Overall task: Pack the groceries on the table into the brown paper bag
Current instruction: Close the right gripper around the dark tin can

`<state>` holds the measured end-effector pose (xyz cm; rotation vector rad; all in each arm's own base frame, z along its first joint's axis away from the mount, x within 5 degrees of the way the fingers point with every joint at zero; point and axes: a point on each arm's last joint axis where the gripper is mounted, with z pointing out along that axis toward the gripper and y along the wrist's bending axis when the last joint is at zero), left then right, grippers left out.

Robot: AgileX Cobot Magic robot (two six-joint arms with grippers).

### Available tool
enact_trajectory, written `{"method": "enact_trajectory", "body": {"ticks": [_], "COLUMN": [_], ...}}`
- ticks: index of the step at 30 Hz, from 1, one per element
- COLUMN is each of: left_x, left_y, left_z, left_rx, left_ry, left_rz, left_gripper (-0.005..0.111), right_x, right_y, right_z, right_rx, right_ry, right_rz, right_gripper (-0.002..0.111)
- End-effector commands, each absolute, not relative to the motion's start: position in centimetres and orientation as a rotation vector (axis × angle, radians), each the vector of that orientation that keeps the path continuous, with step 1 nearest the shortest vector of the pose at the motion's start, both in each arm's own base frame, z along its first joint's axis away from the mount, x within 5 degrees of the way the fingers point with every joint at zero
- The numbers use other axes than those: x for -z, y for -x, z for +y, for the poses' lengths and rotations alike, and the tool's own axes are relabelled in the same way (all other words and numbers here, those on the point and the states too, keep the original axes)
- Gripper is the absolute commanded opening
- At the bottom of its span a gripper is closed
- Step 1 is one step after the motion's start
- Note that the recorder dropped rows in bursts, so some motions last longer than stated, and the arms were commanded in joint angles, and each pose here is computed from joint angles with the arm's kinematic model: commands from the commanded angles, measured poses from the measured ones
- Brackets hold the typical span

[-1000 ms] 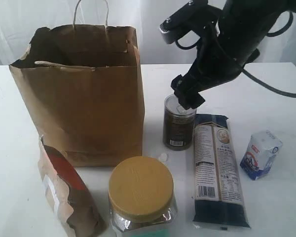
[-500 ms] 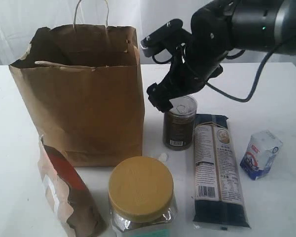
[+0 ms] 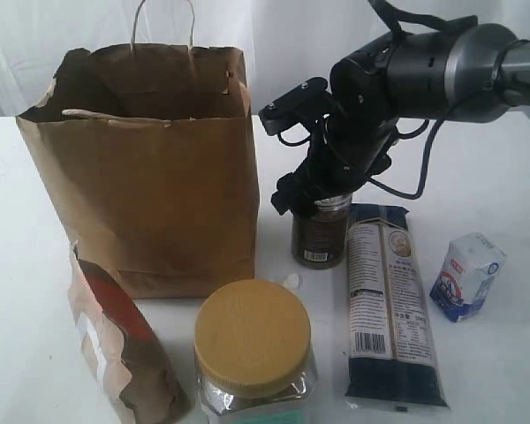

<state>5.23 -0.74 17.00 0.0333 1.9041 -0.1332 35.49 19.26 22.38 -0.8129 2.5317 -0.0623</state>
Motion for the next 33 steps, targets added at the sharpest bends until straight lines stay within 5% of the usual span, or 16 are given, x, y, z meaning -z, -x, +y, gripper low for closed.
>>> {"method": "enact_trajectory", "body": {"ticks": [1, 9, 20, 33], "left_x": [-16.9, -16.9, -16.9, -16.9], "left_y": [-5.2, -5.2, -5.2, -5.2], "left_z": [-0.8, -0.8, -0.8, -0.8], "left_rx": [0.144, 0.144, 0.144, 0.144], "left_ry": [-0.034, -0.034, -0.034, -0.034], "left_rz": [1.902, 1.902, 1.902, 1.902], "left_gripper": [0.000, 0.000, 0.000, 0.000], "right_x": [-22.4, -22.4, -26.0, -31.9], "right_y": [-35.5, -35.3, -34.3, -31.6], "right_z": [18.9, 18.9, 18.2, 15.9], "right_rx": [0.071, 0.064, 0.049, 0.068], "right_ry": [0.801, 0.776, 0.747, 0.770], "right_rz": [2.555, 2.583, 2.507, 2.417], "right_gripper": [0.078, 0.036, 0.002, 0.000]}}
